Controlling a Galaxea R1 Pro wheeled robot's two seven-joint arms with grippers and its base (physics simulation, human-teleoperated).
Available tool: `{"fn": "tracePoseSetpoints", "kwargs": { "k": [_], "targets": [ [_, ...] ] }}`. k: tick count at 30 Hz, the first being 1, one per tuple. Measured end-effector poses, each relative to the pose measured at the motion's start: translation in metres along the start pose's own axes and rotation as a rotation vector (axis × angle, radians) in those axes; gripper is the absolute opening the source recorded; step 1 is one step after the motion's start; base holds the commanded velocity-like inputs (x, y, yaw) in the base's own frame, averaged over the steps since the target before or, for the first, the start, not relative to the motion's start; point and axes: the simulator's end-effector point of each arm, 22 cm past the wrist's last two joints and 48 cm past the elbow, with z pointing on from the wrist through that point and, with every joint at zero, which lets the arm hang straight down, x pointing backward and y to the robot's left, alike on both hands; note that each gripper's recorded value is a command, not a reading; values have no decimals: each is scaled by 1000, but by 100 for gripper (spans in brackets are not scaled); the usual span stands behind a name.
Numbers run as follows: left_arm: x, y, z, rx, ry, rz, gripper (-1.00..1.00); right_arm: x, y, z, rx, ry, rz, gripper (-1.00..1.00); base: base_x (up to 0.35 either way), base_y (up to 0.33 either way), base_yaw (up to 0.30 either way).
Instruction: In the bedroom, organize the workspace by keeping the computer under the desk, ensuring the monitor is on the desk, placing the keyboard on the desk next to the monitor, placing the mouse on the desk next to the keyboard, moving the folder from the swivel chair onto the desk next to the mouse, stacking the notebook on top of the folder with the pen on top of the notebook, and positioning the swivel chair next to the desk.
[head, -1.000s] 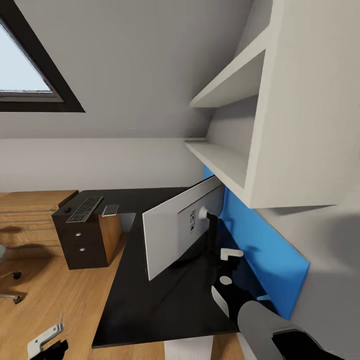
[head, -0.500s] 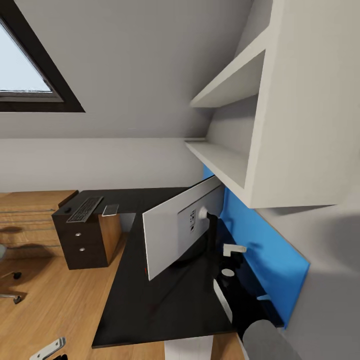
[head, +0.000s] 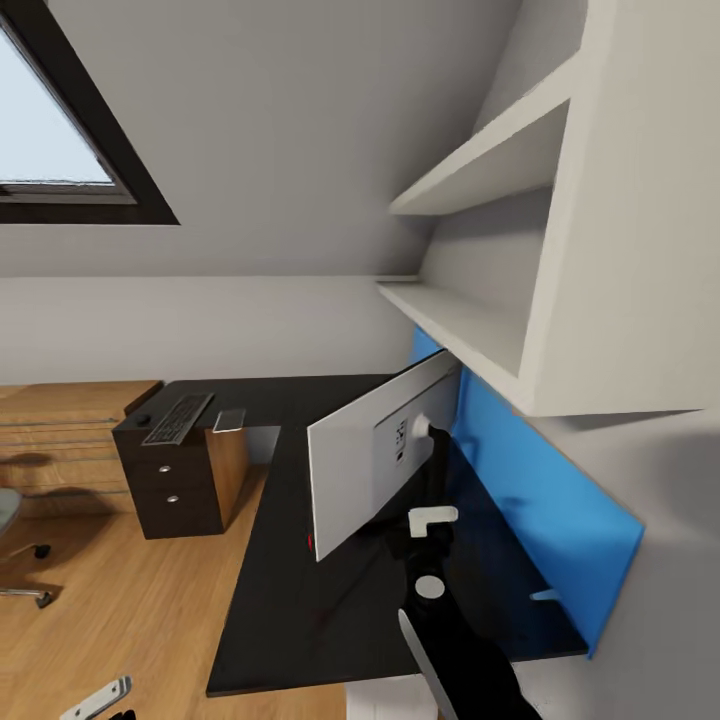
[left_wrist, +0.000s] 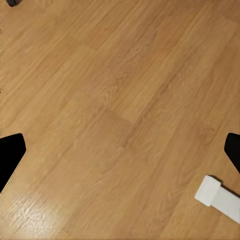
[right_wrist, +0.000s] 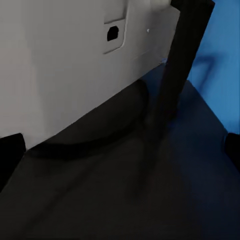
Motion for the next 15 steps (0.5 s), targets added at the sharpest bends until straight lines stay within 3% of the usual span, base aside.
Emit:
{"fn": "tracePoseSetpoints", "kwargs": {
  "k": [9, 15],
  "targets": [
    [41, -10, 2, 22, 82, 56, 100, -4, 9, -3, -17, -20, -8, 100, 0, 304, 0],
    [49, -40, -2, 108, 91, 126, 100, -14, 16, -6, -30, -69, 2, 100, -3, 322, 0]
  ]
}}
